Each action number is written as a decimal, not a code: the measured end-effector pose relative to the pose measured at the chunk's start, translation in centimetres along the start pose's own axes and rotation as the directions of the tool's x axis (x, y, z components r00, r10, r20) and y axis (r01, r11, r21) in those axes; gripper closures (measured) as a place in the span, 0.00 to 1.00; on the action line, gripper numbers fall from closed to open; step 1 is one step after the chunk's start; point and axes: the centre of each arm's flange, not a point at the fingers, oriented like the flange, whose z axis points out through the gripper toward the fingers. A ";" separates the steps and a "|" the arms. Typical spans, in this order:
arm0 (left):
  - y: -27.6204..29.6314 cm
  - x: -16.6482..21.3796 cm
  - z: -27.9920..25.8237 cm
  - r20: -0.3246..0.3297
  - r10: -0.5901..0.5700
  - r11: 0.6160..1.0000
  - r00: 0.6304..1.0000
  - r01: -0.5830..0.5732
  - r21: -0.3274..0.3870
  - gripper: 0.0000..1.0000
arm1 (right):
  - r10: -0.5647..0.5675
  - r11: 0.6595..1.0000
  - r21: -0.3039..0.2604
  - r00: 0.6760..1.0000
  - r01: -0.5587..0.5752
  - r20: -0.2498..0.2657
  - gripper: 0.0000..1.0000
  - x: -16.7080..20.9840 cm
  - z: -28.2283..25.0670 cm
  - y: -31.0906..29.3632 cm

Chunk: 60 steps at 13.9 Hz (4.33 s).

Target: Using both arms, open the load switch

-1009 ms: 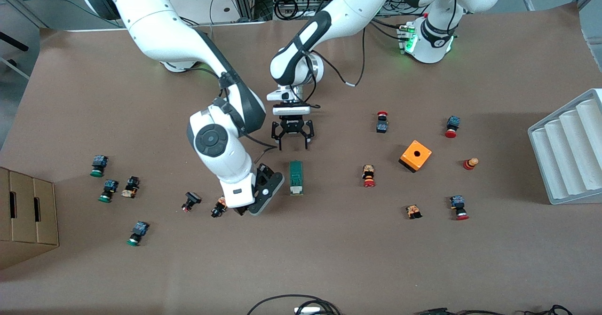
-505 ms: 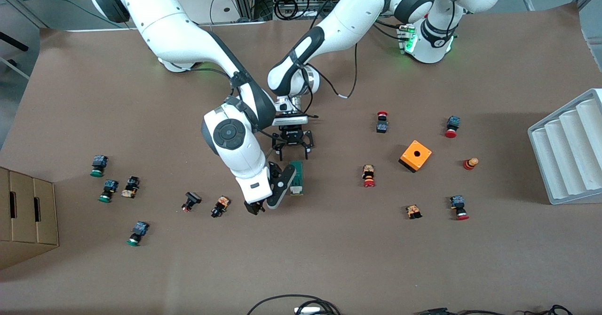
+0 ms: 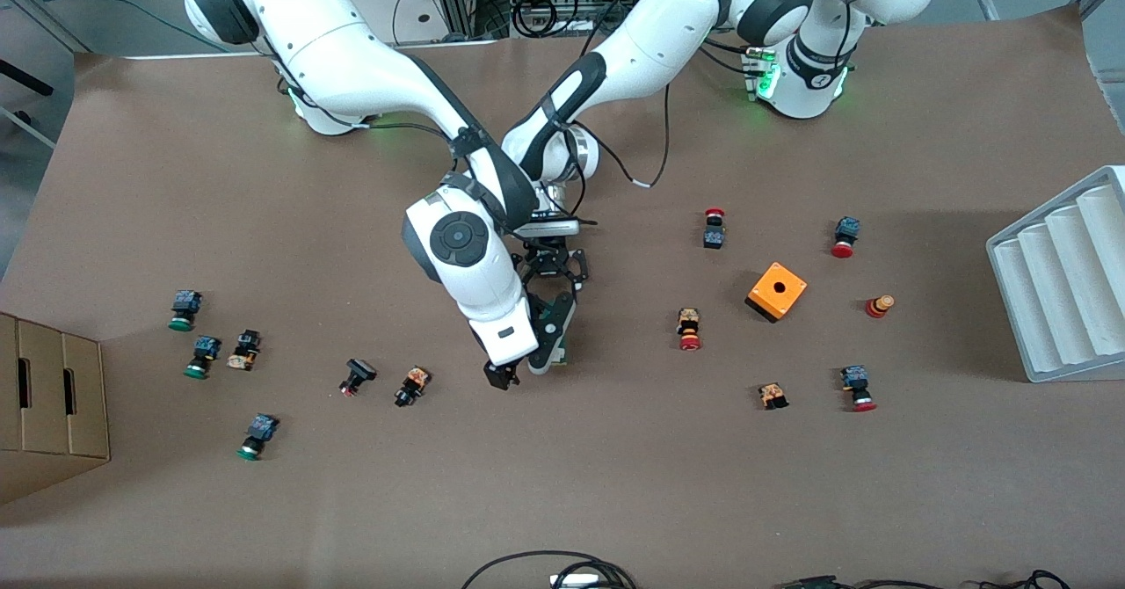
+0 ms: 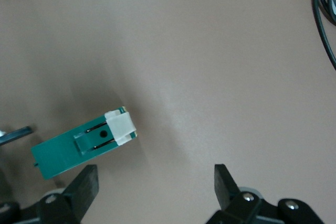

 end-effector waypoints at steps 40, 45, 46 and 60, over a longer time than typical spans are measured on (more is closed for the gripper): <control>0.2 -2.7 -0.2 -0.096 0.036 0.999 0.995 -0.034 0.025 0.42 | -0.121 0.992 0.052 0.988 0.116 0.100 0.04 3.4 6.6 -4.0; 0.2 -2.7 -0.2 -0.096 0.036 0.999 0.995 -0.033 0.025 0.42 | -0.129 0.991 0.048 0.987 0.125 0.092 0.04 3.8 6.8 -4.5; 0.2 -2.7 -0.2 -0.096 0.036 0.999 0.995 -0.033 0.025 0.42 | -0.132 0.991 0.047 0.987 0.128 0.089 0.04 3.9 7.0 -4.7; 0.2 -2.7 -0.2 -0.096 0.035 0.999 0.995 -0.033 0.025 0.42 | -0.135 0.991 0.037 0.986 0.132 0.101 0.07 3.7 7.7 -4.7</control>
